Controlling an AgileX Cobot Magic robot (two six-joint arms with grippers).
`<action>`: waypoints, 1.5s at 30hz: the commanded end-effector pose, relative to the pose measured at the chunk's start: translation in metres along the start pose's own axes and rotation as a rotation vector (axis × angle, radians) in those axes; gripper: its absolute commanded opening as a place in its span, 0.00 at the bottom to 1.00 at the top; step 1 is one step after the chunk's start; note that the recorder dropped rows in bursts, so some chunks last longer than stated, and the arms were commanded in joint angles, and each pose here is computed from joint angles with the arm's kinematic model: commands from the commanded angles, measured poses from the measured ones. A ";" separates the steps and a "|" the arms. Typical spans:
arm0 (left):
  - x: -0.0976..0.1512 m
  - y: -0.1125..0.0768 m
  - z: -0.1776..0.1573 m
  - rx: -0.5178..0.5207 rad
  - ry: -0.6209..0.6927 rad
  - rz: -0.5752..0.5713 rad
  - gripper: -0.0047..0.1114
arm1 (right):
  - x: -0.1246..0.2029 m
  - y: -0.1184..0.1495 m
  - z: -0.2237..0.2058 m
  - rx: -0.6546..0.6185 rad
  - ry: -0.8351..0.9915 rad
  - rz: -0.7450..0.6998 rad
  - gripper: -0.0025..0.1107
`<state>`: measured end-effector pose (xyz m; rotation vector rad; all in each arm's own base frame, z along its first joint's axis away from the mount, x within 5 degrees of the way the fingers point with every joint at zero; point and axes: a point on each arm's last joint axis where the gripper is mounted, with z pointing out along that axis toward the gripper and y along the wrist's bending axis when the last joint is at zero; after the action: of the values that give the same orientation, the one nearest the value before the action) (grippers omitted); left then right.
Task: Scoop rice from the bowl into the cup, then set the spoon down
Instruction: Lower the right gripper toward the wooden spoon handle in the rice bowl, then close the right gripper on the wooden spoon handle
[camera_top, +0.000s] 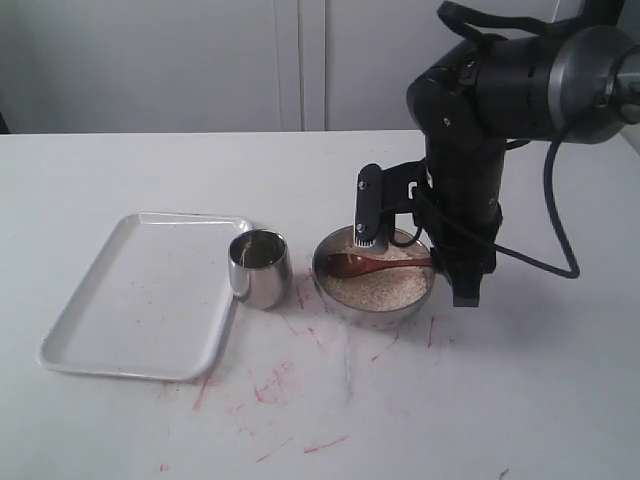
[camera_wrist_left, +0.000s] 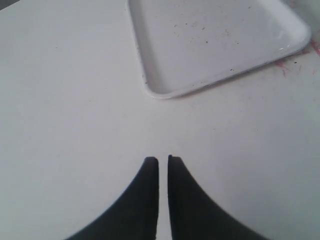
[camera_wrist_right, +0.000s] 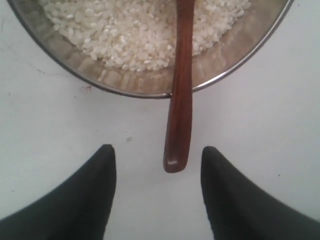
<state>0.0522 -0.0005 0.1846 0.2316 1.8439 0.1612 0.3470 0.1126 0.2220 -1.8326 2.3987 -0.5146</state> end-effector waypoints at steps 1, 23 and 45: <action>0.006 -0.002 0.001 0.014 0.043 -0.005 0.16 | -0.001 -0.002 0.000 0.021 -0.022 -0.011 0.46; 0.006 -0.002 0.001 0.014 0.043 -0.005 0.16 | -0.008 -0.004 0.023 0.027 0.016 -0.064 0.46; 0.006 -0.002 0.001 0.014 0.043 -0.005 0.16 | -0.011 -0.005 0.032 0.035 0.016 -0.075 0.34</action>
<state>0.0522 -0.0005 0.1846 0.2316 1.8439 0.1612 0.3631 0.1163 0.1929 -1.9031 2.3286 -0.5732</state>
